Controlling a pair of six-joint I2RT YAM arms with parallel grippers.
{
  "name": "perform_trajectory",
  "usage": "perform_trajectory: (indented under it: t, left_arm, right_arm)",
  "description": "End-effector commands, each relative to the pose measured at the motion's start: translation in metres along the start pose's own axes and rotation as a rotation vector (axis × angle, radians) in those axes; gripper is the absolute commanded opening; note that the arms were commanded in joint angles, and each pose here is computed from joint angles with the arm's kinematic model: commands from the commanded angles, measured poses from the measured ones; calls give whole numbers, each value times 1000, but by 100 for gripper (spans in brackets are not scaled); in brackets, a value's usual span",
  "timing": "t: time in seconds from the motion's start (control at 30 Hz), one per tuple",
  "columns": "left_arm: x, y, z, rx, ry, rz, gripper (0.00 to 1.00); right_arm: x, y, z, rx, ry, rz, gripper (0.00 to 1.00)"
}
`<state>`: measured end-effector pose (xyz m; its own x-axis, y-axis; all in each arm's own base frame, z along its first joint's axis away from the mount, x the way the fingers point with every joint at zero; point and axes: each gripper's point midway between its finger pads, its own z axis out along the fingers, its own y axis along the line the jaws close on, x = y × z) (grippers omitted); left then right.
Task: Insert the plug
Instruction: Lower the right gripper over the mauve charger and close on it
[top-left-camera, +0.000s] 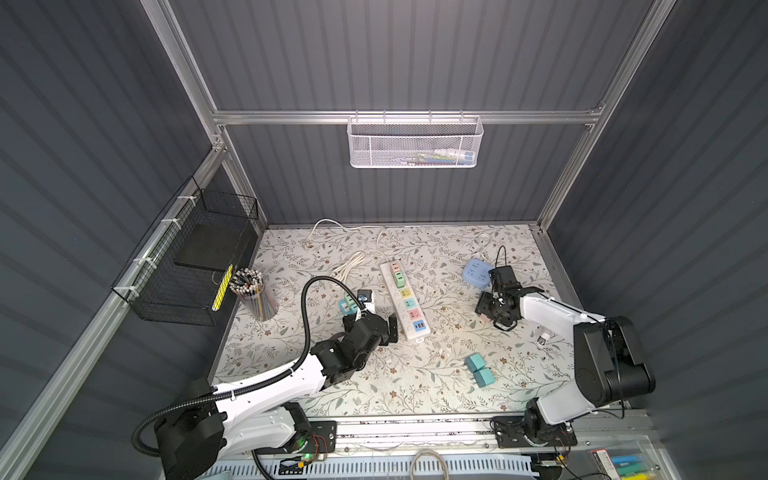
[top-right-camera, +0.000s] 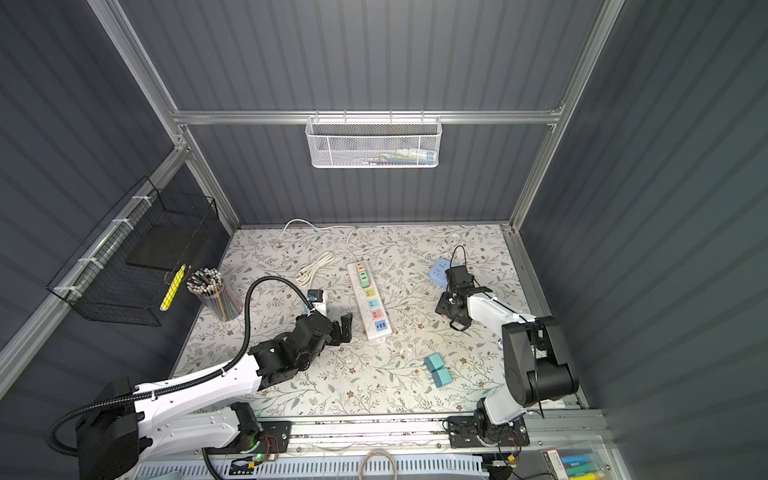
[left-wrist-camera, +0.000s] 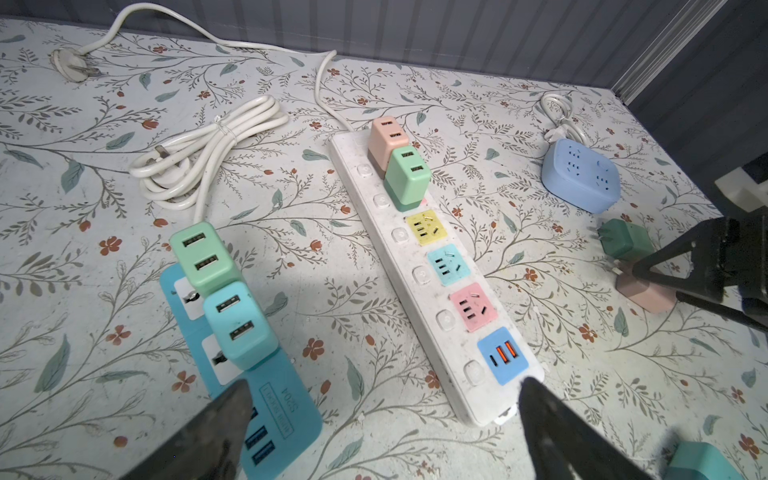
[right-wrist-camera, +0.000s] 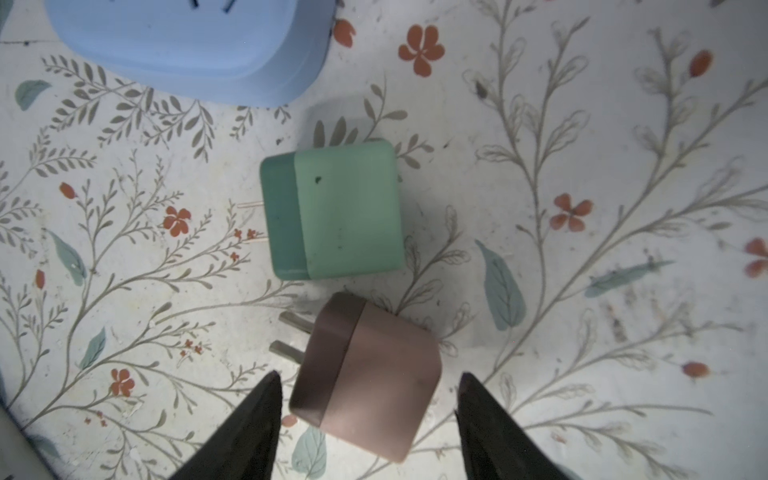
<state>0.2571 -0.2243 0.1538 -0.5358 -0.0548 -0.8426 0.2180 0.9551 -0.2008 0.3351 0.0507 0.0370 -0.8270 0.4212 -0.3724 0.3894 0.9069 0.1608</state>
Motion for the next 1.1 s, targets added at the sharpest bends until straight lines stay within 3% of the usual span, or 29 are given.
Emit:
perform_trajectory:
  t: [0.0,0.23,0.53,0.77,1.07]
  left_arm:
    - [-2,-1,1,5,3,-6,100]
    - [-4,-1,-1,6,-7,1,100]
    - [-7,-4,0,16,-13,6,100]
    - [-12,2,-4,-6,-38,-8,100]
    - [-18,4,-6,-17,-56,2,100]
  right_arm:
    - [-4,-6,1,38,-9,34,65]
    - [4,-4,3,14,19,13,56]
    - [9,0,11,-23,70,-29,60]
    - [7,3,11,-30,72,-41,49]
    - [12,15,-10,-94,46,-88,46]
